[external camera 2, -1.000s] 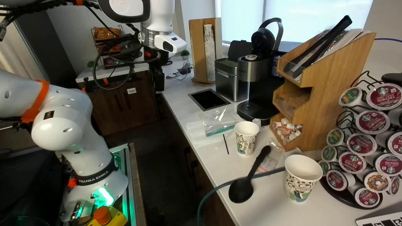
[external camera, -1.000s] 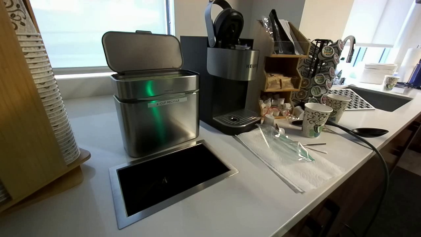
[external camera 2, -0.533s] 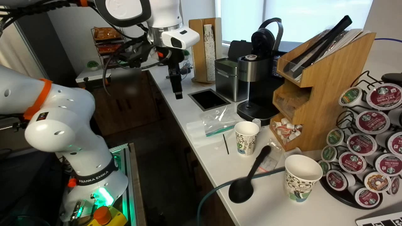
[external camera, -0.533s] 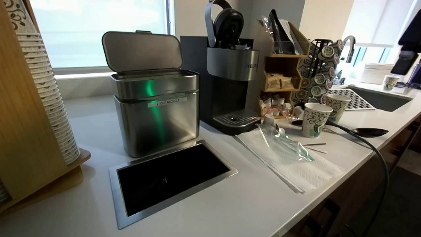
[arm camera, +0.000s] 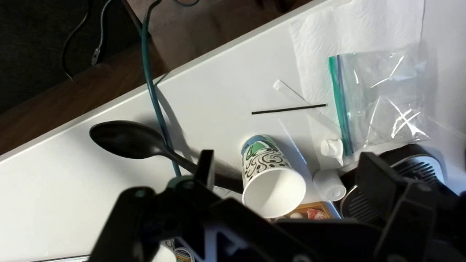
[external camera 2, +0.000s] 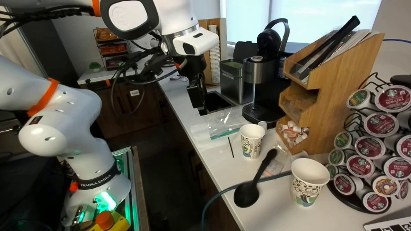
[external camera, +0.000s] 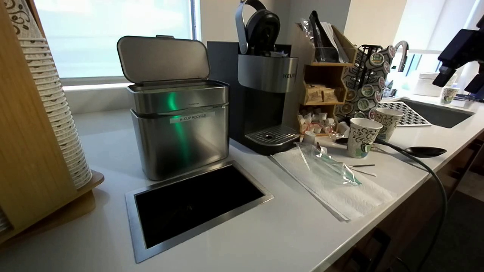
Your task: Pick up the cup and stack it on the other cup on the right
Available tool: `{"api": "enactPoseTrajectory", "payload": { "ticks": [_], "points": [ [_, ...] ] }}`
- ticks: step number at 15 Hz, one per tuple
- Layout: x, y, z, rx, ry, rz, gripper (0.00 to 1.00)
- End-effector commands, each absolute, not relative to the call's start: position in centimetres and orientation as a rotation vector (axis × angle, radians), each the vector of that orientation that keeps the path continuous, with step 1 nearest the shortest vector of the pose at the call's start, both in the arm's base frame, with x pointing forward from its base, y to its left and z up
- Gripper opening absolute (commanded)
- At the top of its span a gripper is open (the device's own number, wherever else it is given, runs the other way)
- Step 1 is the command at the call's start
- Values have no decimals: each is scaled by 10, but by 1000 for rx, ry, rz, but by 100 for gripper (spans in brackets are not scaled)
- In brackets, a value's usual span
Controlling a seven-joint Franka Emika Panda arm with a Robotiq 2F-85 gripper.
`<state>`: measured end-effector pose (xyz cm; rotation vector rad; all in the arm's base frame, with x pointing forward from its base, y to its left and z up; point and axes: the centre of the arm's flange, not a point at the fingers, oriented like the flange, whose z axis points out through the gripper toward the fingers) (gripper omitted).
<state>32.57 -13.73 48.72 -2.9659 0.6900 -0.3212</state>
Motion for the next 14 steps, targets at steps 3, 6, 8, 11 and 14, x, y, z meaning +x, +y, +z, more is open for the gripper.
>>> {"api": "enactPoseTrajectory", "payload": {
  "ticks": [3,6,8,11,14],
  "points": [
    [347,-168,467,-2870,933,-321,100],
    [368,-186,448,-2825,1070,-320,100],
    [383,-190,428,-2809,1171,-275,100],
    [409,-195,391,-2785,1278,-182,100],
    [394,-191,387,-2793,1271,-166,100]
  ]
}}
